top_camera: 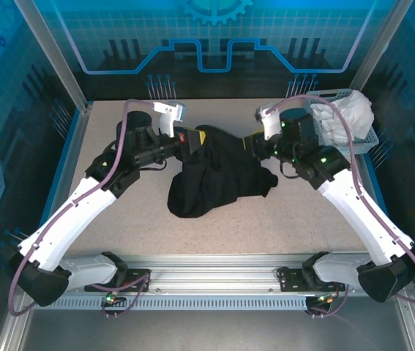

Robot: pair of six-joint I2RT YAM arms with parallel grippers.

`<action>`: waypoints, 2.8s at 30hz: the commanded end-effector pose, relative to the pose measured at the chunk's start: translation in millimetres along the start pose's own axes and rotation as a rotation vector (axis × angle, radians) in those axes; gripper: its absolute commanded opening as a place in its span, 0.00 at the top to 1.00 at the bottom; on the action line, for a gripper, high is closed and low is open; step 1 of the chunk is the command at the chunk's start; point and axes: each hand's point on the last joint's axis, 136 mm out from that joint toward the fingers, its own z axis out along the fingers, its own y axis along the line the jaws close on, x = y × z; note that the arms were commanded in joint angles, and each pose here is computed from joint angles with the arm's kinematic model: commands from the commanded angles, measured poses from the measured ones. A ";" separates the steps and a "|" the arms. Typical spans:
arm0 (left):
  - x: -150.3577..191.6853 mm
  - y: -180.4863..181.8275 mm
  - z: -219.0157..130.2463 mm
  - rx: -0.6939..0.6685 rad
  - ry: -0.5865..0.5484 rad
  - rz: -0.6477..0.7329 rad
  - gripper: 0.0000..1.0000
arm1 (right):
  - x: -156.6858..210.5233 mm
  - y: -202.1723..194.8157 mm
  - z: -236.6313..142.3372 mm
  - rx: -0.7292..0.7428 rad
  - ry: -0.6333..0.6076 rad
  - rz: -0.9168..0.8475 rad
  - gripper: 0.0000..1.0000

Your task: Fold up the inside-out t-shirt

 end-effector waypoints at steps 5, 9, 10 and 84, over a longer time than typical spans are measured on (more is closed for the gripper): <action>-14.0 -14.6 -5.9 0.054 -0.027 -0.007 1.00 | 22.8 84.7 -9.9 -0.282 -0.111 -0.220 0.55; -10.2 -15.1 -5.6 0.062 -0.016 -0.010 1.00 | 15.2 100.9 6.7 -0.345 -0.119 -0.212 0.58; -9.9 -15.2 -6.1 0.062 -0.017 -0.010 1.00 | 12.6 103.0 11.6 -0.352 -0.117 -0.212 0.59; 25.7 -5.3 -18.4 0.062 -0.058 -0.320 1.00 | 13.8 74.3 -5.0 -0.346 -0.033 -0.061 0.50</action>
